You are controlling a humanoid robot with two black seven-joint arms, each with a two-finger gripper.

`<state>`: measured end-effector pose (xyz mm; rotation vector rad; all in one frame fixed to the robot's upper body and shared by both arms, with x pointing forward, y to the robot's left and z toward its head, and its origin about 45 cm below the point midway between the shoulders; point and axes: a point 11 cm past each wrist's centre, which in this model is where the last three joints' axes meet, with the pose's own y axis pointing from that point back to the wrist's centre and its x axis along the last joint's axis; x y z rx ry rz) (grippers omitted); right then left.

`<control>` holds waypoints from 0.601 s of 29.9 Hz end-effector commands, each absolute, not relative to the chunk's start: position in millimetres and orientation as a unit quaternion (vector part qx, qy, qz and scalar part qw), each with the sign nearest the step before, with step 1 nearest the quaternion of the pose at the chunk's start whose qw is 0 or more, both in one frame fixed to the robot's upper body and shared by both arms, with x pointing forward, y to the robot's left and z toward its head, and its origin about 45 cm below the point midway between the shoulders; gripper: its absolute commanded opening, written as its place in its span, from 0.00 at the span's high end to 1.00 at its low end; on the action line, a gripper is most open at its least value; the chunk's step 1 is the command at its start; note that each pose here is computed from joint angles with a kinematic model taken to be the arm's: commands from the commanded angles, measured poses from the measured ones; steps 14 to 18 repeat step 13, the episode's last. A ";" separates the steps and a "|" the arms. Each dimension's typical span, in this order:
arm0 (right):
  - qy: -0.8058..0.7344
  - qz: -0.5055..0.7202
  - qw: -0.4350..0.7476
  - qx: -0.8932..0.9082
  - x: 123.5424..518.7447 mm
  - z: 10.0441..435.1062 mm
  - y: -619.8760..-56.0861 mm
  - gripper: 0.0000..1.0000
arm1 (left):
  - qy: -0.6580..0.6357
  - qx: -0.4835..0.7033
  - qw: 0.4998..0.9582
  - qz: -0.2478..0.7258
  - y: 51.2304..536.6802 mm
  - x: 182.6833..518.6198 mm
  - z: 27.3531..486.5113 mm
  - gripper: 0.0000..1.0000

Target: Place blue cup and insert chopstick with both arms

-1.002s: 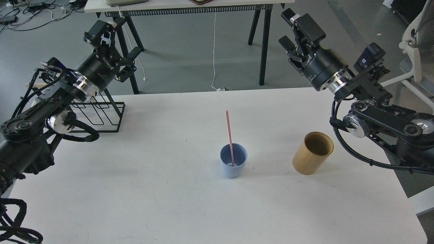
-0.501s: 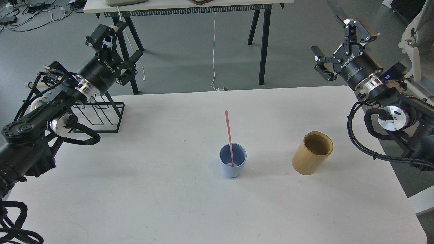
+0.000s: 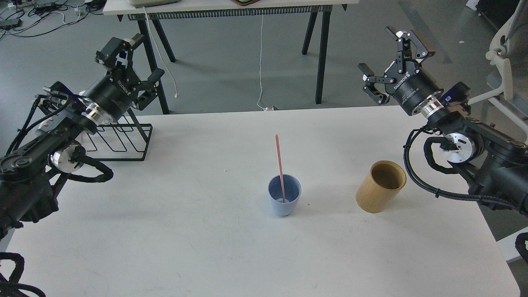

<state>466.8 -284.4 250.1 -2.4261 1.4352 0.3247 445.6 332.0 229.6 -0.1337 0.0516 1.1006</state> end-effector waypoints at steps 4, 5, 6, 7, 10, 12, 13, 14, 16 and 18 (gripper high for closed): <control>0.480 0.131 0.176 -0.849 469.0 248.3 -251.9 0.01 | 0.027 -0.066 0.845 0.530 338.6 443.4 227.5 0.01; 0.481 0.132 0.181 -0.848 469.7 249.9 -252.4 0.01 | 0.027 -0.066 0.845 0.530 338.8 443.5 227.9 0.01; 0.484 0.132 0.190 -0.844 470.8 252.9 -254.3 0.01 | 0.027 -0.068 0.845 0.530 338.5 443.7 228.2 0.01; 0.487 0.133 0.198 -0.840 471.6 254.6 -256.6 0.01 | 0.026 -0.070 0.844 0.530 338.4 444.0 229.1 0.01; 0.490 0.134 0.209 -0.836 473.9 258.1 -257.2 0.01 | 0.026 -0.073 0.844 0.531 338.4 444.4 230.2 0.01; 0.482 0.140 0.209 -0.840 473.8 254.6 -243.8 0.01 | 0.026 -0.073 0.844 0.531 338.4 444.4 230.2 0.01; 0.477 0.144 0.207 -0.842 473.1 252.3 -237.0 0.01 | 0.026 -0.072 0.843 0.532 339.1 444.4 230.4 0.01; 0.477 0.144 0.207 -0.842 473.1 252.3 -237.0 0.01 | 0.026 -0.072 0.843 0.532 339.1 444.4 230.4 0.01; 0.477 0.144 0.207 -0.842 473.1 252.3 -237.0 0.01 | 0.026 -0.072 0.843 0.532 339.1 444.4 230.4 0.01; 0.477 0.144 0.207 -0.842 473.1 252.3 -237.0 0.01 | 0.026 -0.072 0.843 0.532 339.1 444.4 230.4 0.01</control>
